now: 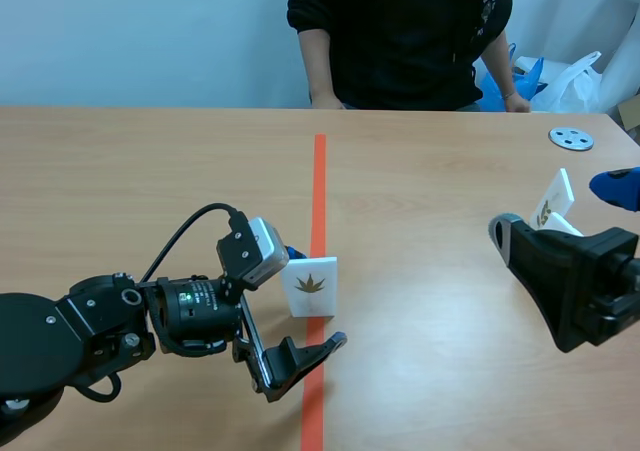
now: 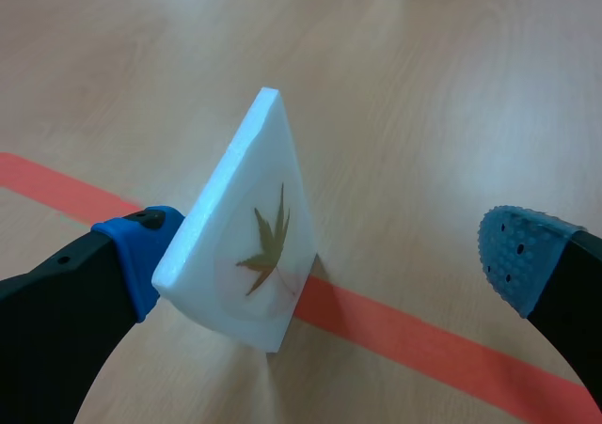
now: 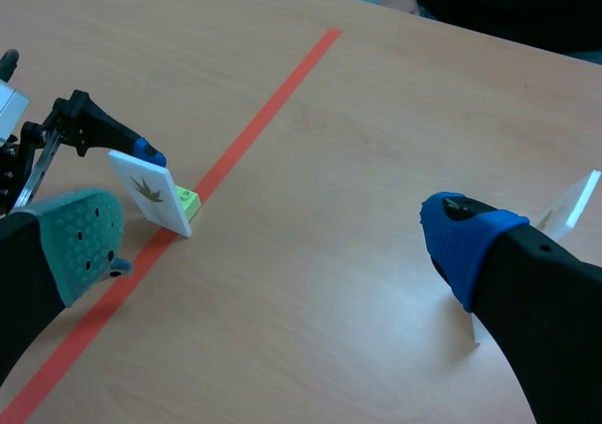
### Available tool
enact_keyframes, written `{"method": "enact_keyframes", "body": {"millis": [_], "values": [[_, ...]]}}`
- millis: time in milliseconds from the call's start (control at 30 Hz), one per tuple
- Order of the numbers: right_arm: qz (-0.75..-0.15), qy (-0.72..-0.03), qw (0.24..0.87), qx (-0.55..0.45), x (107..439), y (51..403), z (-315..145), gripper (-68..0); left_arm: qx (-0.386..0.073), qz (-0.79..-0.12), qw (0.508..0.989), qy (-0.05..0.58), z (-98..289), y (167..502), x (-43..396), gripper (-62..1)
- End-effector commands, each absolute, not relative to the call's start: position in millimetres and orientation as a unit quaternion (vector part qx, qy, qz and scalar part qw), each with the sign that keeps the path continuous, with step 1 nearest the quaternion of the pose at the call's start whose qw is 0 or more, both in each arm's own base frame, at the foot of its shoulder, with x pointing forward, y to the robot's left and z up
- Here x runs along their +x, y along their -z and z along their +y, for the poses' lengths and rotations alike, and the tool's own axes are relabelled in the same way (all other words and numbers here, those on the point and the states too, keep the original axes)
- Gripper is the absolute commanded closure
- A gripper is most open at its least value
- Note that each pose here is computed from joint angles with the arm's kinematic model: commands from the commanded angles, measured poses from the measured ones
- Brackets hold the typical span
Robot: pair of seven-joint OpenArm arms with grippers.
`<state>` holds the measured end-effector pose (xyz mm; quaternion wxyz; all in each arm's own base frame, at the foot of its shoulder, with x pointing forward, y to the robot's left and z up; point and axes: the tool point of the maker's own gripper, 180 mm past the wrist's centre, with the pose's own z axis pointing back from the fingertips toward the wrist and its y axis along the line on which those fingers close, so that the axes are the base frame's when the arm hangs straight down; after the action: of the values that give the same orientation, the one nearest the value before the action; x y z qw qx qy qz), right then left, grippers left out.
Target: Sort the leaf by its shape. The table is split by an orange tape line. A compound leaf with several leaflets goes to the left side, a simple leaf with one blade goes to the right side. Return to the home posture when a red brick is placed on the table.
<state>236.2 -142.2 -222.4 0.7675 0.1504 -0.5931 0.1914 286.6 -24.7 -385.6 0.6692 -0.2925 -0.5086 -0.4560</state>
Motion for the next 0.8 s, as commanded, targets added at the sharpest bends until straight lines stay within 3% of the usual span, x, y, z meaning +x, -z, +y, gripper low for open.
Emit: {"method": "enact_keyframes", "body": {"millis": [0, 367, 500, 667, 767], "values": [[-0.602, -0.190, 0.761, 0.150, 239.7, 216.9, -143.1, -67.9, -0.293, -0.523, 0.662, 0.449, -24.3, 376.6, 294.1, -62.3], [-0.602, -0.190, 0.761, 0.150, 239.7, 216.9, -143.1, -67.9, -0.282, -0.526, 0.667, 0.446, -20.0, 380.3, 296.9, -61.9], [-0.602, -0.190, 0.761, 0.150, 239.7, 216.9, -143.1, -67.9, -0.254, -0.543, 0.669, 0.439, -15.1, 379.1, 306.4, -49.4], [-0.602, -0.190, 0.761, 0.150, 239.7, 216.9, -143.1, -67.9, -0.240, -0.551, 0.669, 0.436, -12.5, 378.2, 310.9, -47.1], [-0.602, -0.190, 0.761, 0.150, 239.7, 216.8, -143.1, -67.9, -0.244, -0.551, 0.670, 0.432, -15.3, 377.8, 310.6, -38.0]]}}
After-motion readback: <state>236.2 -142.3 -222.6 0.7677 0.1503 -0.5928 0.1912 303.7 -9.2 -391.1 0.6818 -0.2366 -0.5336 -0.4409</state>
